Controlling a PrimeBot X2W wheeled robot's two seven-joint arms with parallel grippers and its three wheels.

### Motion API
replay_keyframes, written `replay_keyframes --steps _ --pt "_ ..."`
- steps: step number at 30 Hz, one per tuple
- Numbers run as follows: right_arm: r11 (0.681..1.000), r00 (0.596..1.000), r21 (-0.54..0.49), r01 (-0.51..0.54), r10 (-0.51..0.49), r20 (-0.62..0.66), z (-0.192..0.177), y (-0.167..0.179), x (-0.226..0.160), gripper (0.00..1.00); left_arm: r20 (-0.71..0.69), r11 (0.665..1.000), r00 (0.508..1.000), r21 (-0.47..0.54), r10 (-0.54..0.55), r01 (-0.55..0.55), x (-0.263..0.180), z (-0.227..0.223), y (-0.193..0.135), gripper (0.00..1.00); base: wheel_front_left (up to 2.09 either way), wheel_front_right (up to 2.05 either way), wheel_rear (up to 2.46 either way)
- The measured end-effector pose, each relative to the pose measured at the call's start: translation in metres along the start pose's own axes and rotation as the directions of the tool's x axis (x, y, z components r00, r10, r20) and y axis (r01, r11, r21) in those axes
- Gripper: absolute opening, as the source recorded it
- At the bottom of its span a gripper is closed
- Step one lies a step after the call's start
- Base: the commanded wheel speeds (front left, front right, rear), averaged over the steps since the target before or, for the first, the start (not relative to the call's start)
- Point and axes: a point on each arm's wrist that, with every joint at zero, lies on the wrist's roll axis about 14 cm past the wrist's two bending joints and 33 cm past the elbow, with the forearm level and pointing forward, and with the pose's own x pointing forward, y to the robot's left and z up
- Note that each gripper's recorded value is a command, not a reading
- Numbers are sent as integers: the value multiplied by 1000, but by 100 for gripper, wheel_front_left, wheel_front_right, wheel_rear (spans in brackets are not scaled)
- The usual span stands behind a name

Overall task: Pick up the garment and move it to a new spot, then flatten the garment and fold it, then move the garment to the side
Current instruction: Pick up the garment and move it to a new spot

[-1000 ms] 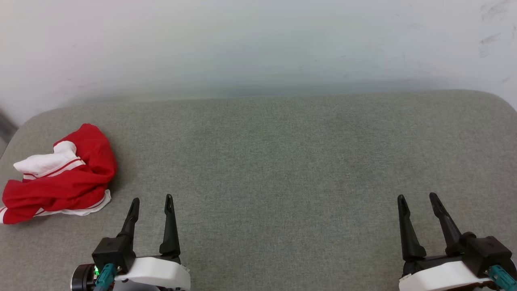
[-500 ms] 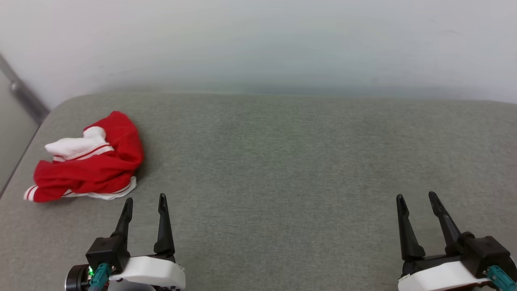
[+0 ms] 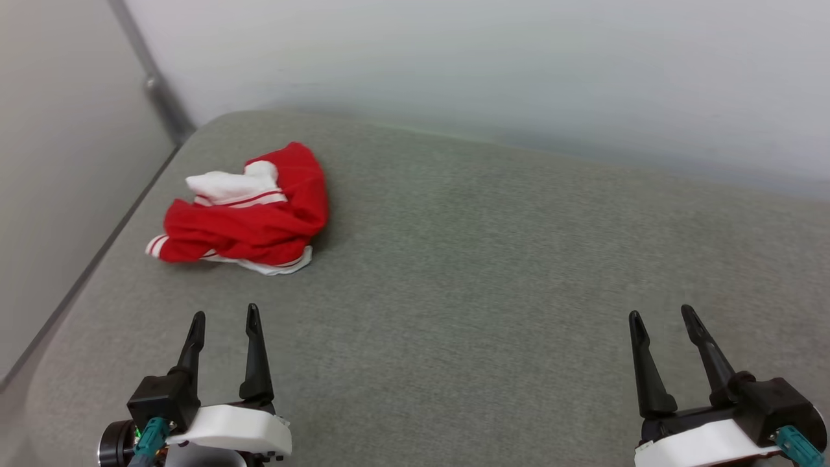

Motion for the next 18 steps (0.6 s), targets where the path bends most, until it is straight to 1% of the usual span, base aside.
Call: replay_keyframes --steps 1,11,18 --pt "1000 1000 0 0 0 0 0 0 0 100 0 1000 1000 0 0 0 0 0 0 100 0 0 0" --pt "991 991 11 -132 132 -13 -9 40 24 100 15 989 989 11 148 -148 -21 9 48 100 0 0 0" --pt "983 983 14 -185 185 -15 -12 58 30 100 21 979 979 17 201 -201 -32 12 65 100 0 0 0"
